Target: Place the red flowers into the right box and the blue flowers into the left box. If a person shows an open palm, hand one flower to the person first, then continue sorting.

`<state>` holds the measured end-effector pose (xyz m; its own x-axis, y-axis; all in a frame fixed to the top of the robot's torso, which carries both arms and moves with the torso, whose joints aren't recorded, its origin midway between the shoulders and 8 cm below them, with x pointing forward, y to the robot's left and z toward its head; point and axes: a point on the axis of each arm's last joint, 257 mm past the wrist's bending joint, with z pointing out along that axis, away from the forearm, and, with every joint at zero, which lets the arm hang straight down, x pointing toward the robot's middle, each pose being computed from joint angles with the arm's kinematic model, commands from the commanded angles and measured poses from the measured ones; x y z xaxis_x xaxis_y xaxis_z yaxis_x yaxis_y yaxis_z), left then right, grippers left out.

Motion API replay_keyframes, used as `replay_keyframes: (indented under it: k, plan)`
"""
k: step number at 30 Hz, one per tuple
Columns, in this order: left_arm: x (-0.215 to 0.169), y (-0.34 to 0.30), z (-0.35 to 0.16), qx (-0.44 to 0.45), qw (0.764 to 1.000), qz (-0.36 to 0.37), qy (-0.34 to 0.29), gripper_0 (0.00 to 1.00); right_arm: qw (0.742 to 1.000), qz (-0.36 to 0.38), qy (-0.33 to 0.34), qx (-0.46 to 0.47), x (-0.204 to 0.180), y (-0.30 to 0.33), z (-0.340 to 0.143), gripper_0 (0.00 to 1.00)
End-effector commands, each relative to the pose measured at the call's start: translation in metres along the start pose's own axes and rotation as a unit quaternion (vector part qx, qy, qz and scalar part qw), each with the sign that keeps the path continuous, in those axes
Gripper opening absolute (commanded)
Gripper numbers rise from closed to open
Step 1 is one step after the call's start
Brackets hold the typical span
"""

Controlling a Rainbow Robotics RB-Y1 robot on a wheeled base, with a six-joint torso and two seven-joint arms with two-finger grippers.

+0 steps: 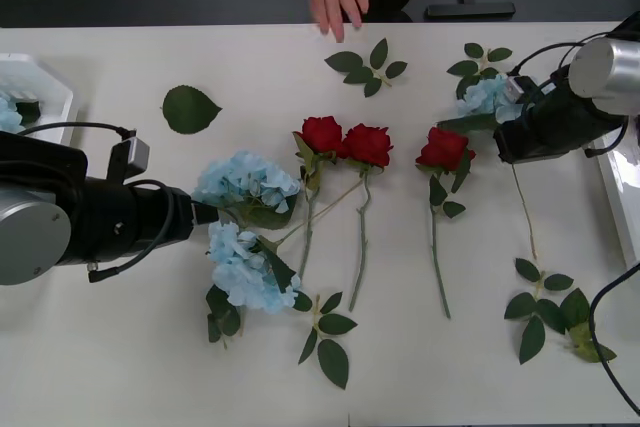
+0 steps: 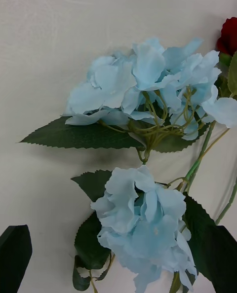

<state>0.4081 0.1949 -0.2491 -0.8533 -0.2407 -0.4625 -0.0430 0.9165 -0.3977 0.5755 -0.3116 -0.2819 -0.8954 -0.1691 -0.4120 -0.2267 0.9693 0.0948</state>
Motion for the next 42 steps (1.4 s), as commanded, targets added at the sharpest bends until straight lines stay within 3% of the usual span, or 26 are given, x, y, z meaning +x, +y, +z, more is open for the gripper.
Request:
replay_keyframes:
  k: [1, 7, 14, 17, 21, 22, 23, 26, 30, 42]
  plan:
    - [0.004, -0.014, -0.001, 0.015, 1.000, -0.013, -0.007, 1.00, 0.997, -0.025, -0.056, -0.042, -0.039, -0.011, -0.055, 0.00]
    - [0.004, -0.014, -0.001, 0.015, 1.000, -0.013, -0.007, 1.00, 0.995, -0.040, -0.078, -0.054, -0.045, -0.028, -0.084, 0.00]
    - [0.004, -0.014, -0.001, 0.015, 1.000, -0.013, -0.007, 1.00, 0.965, -0.075, -0.213, -0.132, -0.108, -0.008, -0.158, 0.00]
    - [0.004, -0.014, -0.001, 0.015, 1.000, -0.013, -0.007, 1.00, 0.929, -0.136, -0.284, -0.194, -0.140, 0.038, -0.196, 0.00]
    - [0.004, -0.014, -0.001, 0.015, 1.000, -0.013, -0.007, 1.00, 0.848, -0.194, -0.379, -0.316, -0.174, 0.135, -0.250, 0.00]
    - [0.004, -0.014, -0.001, 0.015, 1.000, -0.013, -0.007, 1.00, 0.836, -0.206, -0.391, -0.325, -0.178, 0.145, -0.257, 0.00]
    - [0.004, -0.014, -0.001, 0.015, 1.000, -0.013, -0.007, 1.00, 0.807, -0.245, -0.421, -0.333, -0.187, 0.171, -0.269, 0.00]
    - [0.004, -0.014, -0.001, 0.015, 1.000, -0.013, -0.007, 1.00, 0.770, -0.275, -0.464, -0.341, -0.206, 0.206, -0.292, 0.00]
    - [0.004, -0.014, -0.001, 0.015, 1.000, -0.013, -0.007, 1.00, 0.738, -0.270, -0.500, -0.364, -0.229, 0.246, -0.325, 0.00]
    - [0.004, -0.014, -0.001, 0.015, 1.000, -0.013, -0.007, 1.00, 0.687, -0.245, -0.563, -0.390, -0.272, 0.314, -0.387, 0.00]
